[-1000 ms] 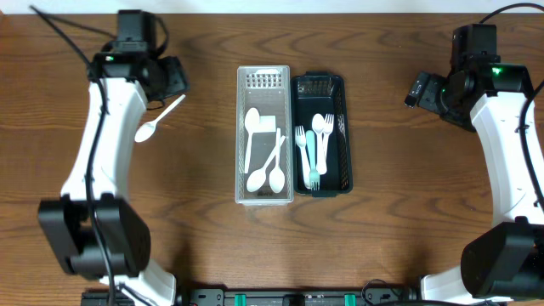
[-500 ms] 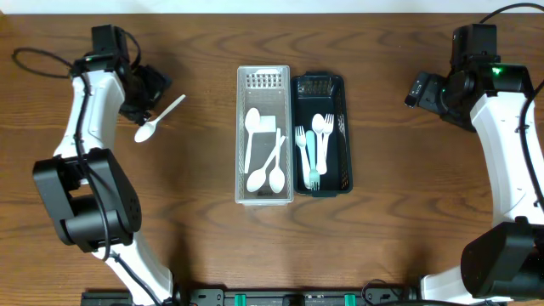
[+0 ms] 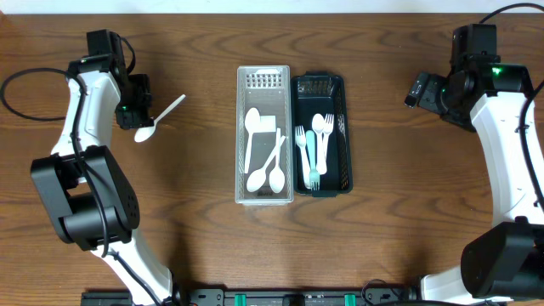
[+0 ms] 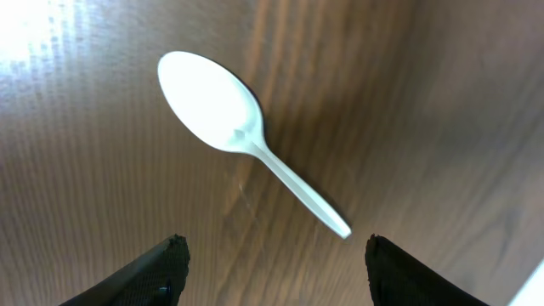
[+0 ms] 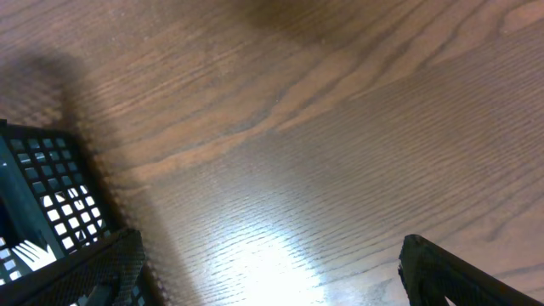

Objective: Pack container
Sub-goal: 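Move left gripper to the last white spoon and grasp it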

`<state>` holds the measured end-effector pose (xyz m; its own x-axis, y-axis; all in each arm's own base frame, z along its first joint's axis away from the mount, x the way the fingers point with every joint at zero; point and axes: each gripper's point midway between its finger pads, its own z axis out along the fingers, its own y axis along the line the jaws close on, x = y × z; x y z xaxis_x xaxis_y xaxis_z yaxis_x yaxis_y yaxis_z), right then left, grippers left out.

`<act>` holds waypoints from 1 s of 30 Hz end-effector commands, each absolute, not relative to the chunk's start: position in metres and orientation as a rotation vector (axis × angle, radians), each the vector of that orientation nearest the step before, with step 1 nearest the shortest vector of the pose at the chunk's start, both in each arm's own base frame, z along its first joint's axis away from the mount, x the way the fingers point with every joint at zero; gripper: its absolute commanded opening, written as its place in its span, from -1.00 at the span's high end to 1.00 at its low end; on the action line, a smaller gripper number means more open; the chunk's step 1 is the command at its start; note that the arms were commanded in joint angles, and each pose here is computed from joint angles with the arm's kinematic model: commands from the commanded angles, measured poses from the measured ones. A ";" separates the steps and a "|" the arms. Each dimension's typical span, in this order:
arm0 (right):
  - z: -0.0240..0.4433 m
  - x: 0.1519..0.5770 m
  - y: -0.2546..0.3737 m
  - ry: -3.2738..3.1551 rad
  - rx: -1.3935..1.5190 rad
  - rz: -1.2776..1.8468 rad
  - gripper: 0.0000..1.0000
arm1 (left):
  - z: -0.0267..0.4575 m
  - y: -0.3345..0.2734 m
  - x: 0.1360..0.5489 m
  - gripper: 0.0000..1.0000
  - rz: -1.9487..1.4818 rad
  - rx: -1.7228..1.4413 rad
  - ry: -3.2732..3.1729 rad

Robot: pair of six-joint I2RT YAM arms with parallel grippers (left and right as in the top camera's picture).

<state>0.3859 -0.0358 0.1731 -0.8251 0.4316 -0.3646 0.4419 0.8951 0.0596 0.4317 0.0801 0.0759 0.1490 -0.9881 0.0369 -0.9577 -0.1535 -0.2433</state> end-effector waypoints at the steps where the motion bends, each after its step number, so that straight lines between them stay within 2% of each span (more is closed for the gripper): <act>1: 0.172 0.385 -0.037 2.692 0.648 -0.049 -0.98 | 0.067 0.094 0.424 -0.38 -0.157 -2.339 1.796; 13: 0.160 0.381 -0.037 2.713 0.651 -0.055 -0.99 | 0.047 0.091 0.428 -0.38 -0.157 -2.331 1.862; 18: 0.157 0.381 -0.037 2.711 0.651 -0.054 -0.98 | 0.055 0.091 0.455 -0.38 -0.200 -1.721 2.302; 21: 0.157 0.383 -0.037 2.703 0.650 -0.052 -0.98 | 0.057 0.090 0.455 -0.37 -0.133 -1.247 2.569; 23: 0.158 0.385 -0.037 2.697 0.649 -0.051 -0.98 | 0.056 0.090 0.453 -0.24 -0.072 -0.870 2.721; 27: 0.159 0.389 -0.037 2.680 0.646 -0.045 -0.99 | 0.054 0.090 0.446 -0.17 0.034 -0.188 2.877; 30: 0.160 0.391 -0.037 2.672 0.644 -0.043 -0.99 | 0.053 0.090 0.445 -0.18 0.074 0.128 2.886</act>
<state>0.3905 -0.0362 0.1618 -0.8190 0.4316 -0.3781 0.4413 0.8950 0.0659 0.4460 0.0884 0.0518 -0.9023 -0.3523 -0.2484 -0.3493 0.9352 -0.0575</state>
